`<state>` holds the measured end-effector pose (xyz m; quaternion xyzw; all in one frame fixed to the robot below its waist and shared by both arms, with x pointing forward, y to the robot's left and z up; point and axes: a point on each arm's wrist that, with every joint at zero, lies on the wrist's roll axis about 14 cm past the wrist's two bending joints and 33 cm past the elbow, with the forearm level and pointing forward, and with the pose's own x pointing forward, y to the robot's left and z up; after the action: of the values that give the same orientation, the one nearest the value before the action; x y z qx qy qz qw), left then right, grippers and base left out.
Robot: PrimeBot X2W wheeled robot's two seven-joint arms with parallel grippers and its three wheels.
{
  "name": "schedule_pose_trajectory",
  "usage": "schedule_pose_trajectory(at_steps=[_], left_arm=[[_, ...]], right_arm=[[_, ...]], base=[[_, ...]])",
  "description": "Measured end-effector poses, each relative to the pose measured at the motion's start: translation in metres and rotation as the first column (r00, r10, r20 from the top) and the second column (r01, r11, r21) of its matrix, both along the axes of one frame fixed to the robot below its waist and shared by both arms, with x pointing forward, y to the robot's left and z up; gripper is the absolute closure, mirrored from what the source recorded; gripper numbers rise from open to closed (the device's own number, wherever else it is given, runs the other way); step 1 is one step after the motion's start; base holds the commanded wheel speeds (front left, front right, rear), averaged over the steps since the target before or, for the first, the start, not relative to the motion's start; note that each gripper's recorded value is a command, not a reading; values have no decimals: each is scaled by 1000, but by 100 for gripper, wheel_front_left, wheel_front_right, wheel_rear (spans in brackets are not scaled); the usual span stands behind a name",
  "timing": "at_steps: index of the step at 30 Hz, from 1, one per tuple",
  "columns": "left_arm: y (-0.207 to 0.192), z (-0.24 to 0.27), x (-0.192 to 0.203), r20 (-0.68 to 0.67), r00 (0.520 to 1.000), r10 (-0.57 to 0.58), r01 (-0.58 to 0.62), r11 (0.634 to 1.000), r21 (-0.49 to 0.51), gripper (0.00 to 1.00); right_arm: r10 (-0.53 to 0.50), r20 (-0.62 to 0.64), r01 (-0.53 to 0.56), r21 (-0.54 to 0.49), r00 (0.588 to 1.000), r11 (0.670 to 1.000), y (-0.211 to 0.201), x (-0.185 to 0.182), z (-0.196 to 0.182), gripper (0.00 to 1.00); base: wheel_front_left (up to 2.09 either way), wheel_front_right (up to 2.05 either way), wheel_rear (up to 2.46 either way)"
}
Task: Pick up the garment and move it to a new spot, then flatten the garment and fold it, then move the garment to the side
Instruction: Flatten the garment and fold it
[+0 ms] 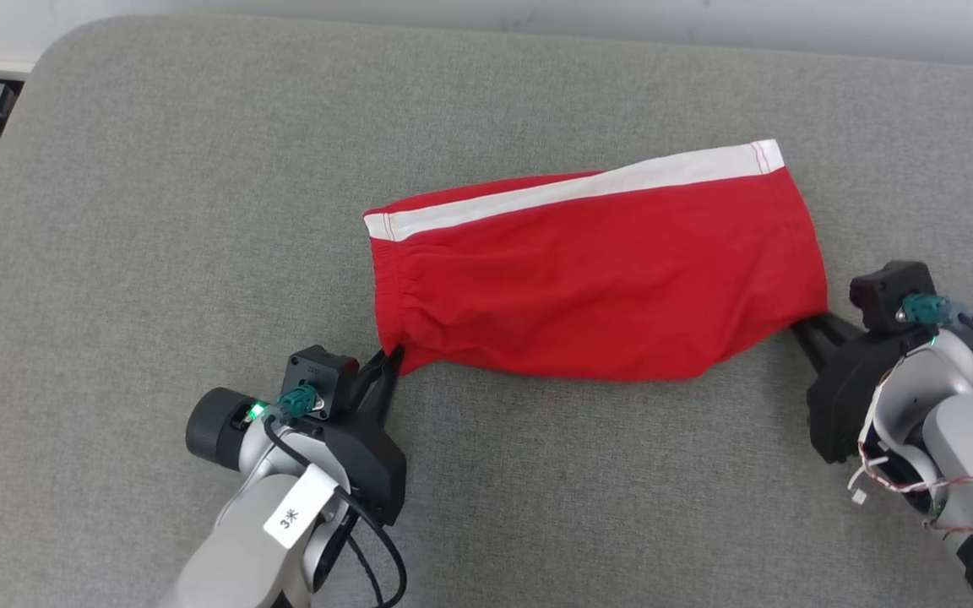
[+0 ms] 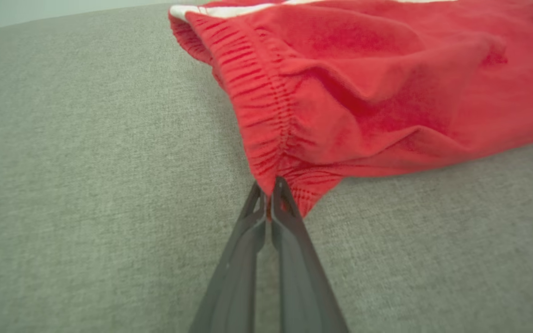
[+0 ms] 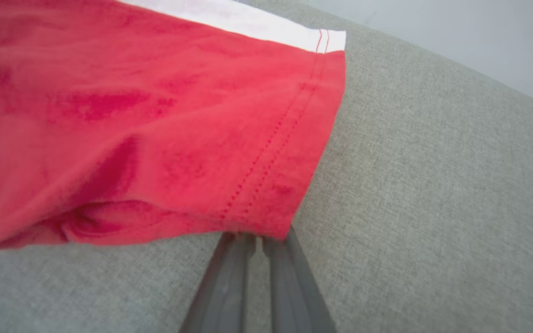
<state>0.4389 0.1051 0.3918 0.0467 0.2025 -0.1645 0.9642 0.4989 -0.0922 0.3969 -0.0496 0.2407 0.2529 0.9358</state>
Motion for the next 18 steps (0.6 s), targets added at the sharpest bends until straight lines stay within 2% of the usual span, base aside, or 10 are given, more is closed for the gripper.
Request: schedule_pose_trajectory(at_steps=[10,18], left_arm=[[9,2,-15,10,1000,-21,21,999,25,100],[13,-1,-38,4,998,-61,60,997,48,100]], right_arm=[[-30,39,29,14,999,999,-13,-24,11,100],[-58,-3,58,42,998,997,-19,-67,5,100]], base=[[0,0,0],[0,0,0]])
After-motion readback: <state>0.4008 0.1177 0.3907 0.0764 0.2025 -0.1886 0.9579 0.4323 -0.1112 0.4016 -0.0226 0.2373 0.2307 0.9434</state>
